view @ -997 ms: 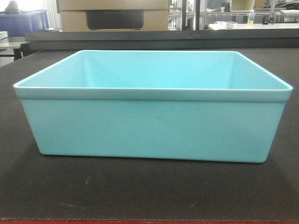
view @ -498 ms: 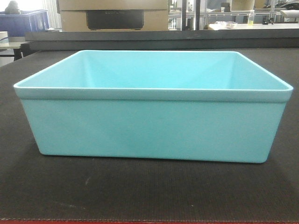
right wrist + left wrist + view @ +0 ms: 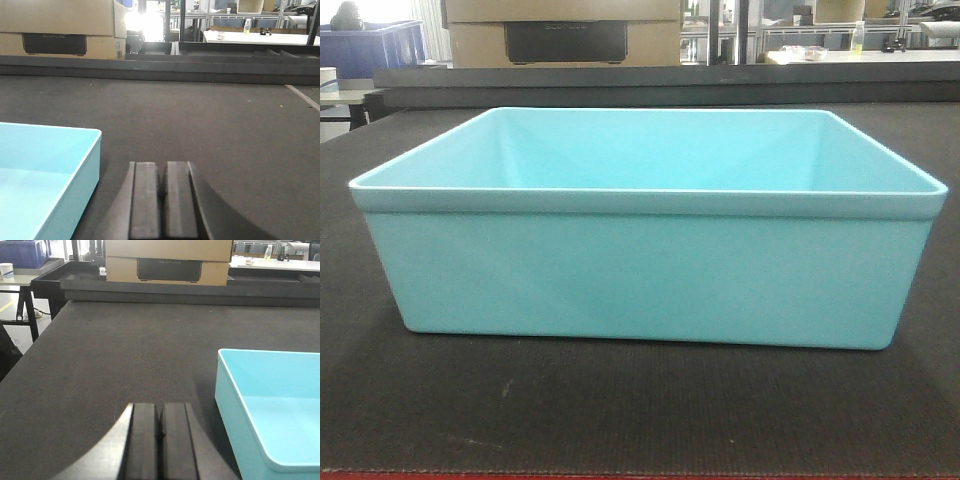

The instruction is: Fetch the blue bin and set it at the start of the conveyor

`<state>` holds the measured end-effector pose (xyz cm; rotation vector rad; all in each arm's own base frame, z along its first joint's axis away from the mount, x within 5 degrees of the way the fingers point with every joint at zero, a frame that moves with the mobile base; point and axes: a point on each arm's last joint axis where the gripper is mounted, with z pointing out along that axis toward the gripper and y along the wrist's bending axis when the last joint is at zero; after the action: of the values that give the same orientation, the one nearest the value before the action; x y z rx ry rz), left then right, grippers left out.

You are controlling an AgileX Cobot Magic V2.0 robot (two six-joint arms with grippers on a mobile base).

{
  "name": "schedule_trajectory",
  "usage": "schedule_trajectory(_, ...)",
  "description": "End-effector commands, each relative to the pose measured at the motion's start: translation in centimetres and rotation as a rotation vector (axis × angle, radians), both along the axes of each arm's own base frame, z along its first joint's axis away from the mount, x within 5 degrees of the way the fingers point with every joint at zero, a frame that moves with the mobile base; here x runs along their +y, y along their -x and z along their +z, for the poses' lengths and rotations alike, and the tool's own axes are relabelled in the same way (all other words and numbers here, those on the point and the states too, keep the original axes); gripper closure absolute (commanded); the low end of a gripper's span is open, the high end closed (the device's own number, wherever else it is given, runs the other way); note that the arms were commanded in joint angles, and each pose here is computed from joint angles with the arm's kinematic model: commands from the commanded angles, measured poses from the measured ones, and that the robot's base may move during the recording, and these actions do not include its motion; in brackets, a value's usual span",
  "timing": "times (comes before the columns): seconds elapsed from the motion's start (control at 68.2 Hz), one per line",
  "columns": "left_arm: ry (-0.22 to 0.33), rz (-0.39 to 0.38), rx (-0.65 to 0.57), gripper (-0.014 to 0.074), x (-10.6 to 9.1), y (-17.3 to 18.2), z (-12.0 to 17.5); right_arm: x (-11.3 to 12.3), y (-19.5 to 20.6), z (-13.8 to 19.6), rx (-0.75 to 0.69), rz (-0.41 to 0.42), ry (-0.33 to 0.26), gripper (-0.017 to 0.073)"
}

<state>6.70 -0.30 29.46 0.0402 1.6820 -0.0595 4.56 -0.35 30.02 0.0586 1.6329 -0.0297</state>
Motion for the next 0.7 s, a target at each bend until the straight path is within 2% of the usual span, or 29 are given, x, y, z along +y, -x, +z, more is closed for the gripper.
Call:
schedule_trajectory(0.0,-0.003,0.000,-0.027,0.0704,0.0,0.1,0.2,0.0,0.0,0.2,-0.024,-0.003,0.020,0.0721)
schedule_trajectory(0.191,0.006,0.002,-0.031,0.0704,0.0,0.3,0.1,0.0,0.0,0.2,-0.024,-0.003,0.020,0.0721)
schedule_trajectory(0.322,-0.006,0.063,-0.059,0.0704,0.5,1.3,-0.7,0.0,0.0,0.2,-0.024,-0.003,0.020,0.0721)
schedule_trajectory(0.366,-0.014,0.080,-0.084,0.0704,0.6,1.6,-1.4,0.0,0.0,0.2,-0.024,-0.003,0.020,0.0721)
schedule_trajectory(0.469,0.020,0.101,-0.119,0.0704,0.6,1.9,-4.1,0.0,0.0,0.2,-0.024,-0.003,0.020,0.0721)
schedule_trajectory(0.528,0.041,0.101,-0.130,0.0704,0.6,1.7,-6.1,0.0,0.0,0.2,-0.024,-0.003,0.020,0.0721)
schedule_trajectory(0.616,0.042,0.090,-0.128,0.0704,0.5,1.1,-8.8,0.0,0.0,0.2,-0.024,-0.003,0.020,0.0721)
schedule_trajectory(0.66,0.046,0.085,-0.170,0.0704,0.4,1.1,-8.4,0.0,0.0,0.2,-0.024,-0.003,0.020,0.0721)
schedule_trajectory(0.689,0.044,0.094,-0.098,0.0704,0.5,1.1,-9.0,0.0,0.0,0.2,-0.024,-0.003,0.020,0.0721)
